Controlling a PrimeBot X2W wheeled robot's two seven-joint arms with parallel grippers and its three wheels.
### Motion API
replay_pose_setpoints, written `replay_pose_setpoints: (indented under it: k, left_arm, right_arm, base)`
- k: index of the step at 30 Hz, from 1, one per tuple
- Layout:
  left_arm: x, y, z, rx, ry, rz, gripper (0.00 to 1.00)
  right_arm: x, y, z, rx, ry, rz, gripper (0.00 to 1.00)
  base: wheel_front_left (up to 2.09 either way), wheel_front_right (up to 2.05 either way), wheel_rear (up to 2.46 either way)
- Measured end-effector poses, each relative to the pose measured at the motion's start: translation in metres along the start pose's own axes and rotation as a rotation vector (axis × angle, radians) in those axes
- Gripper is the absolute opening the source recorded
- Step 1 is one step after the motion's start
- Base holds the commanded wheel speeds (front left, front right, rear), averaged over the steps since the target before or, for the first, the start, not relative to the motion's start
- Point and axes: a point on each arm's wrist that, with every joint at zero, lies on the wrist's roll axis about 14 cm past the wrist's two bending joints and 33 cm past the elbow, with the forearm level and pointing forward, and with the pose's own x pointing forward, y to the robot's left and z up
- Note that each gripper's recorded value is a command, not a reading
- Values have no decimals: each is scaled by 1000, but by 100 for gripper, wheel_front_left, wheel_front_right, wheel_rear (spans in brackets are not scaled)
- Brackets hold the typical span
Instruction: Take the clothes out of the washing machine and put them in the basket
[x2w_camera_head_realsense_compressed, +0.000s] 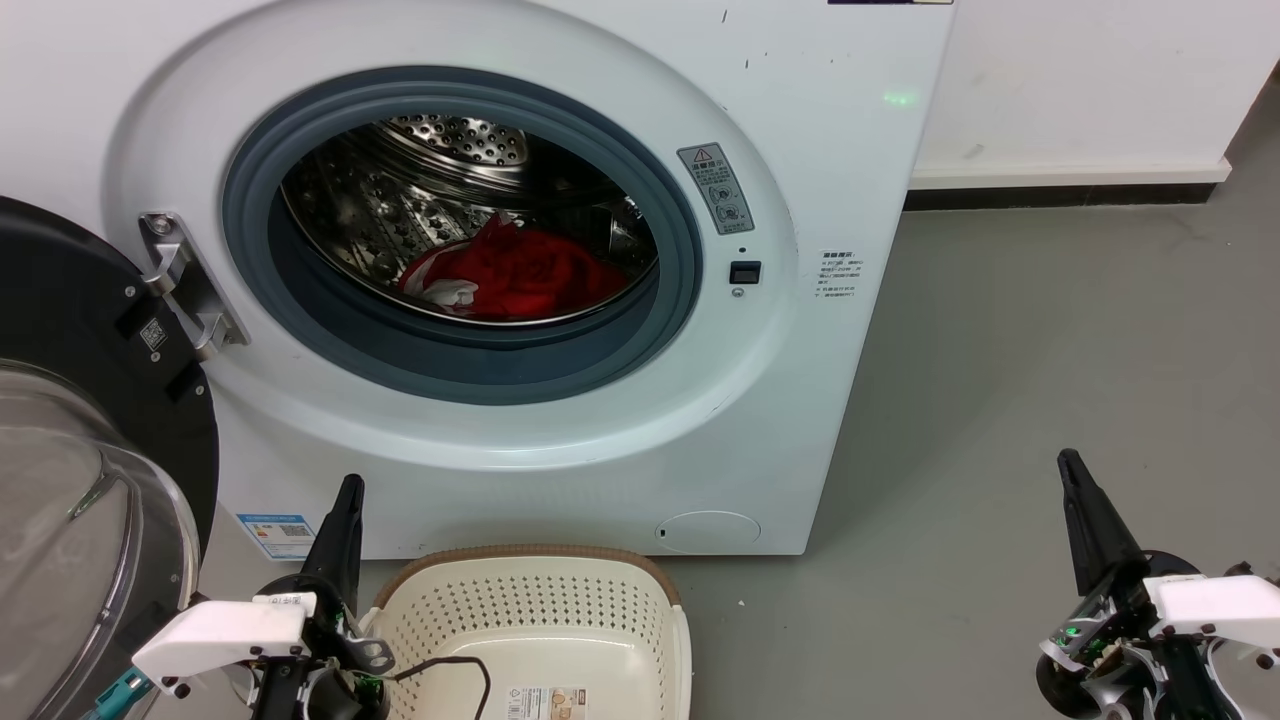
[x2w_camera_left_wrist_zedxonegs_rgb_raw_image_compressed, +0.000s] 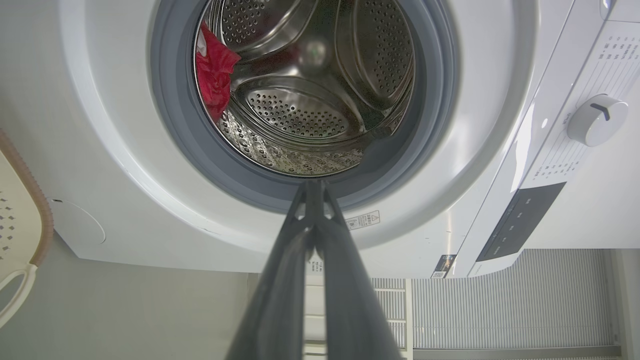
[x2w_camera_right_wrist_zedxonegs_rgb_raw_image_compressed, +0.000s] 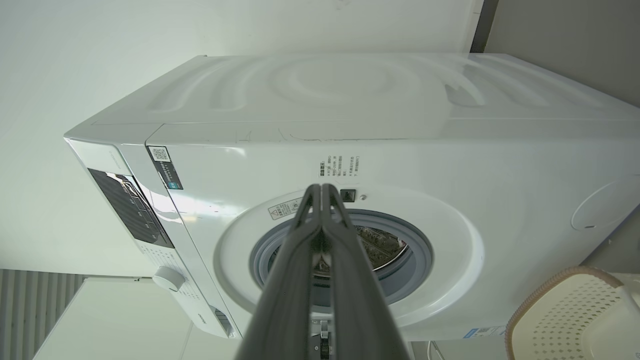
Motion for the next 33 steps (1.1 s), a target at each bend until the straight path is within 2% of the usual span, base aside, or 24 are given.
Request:
replay_pose_setpoints:
  k: [20,21,25,33]
  left_arm:
    - [0,0,0,0,0,0,0]
    - [0,0,0,0,0,0,100]
    - [-9,21,-3,-5,0,63,100]
    - [-5,14,-9,43,0,42,100]
  right_arm:
    - [0,0,0,0,0,0,0]
    - [0,0,0,0,0,0,100]
    - [-10,-20,0,4,-9,-59,100]
    - [-10,-14,1,-48,-31,-41,100]
  base:
    - [0,0,0]
    - [0,0,0]
    - [0,0,0]
    - [0,0,0]
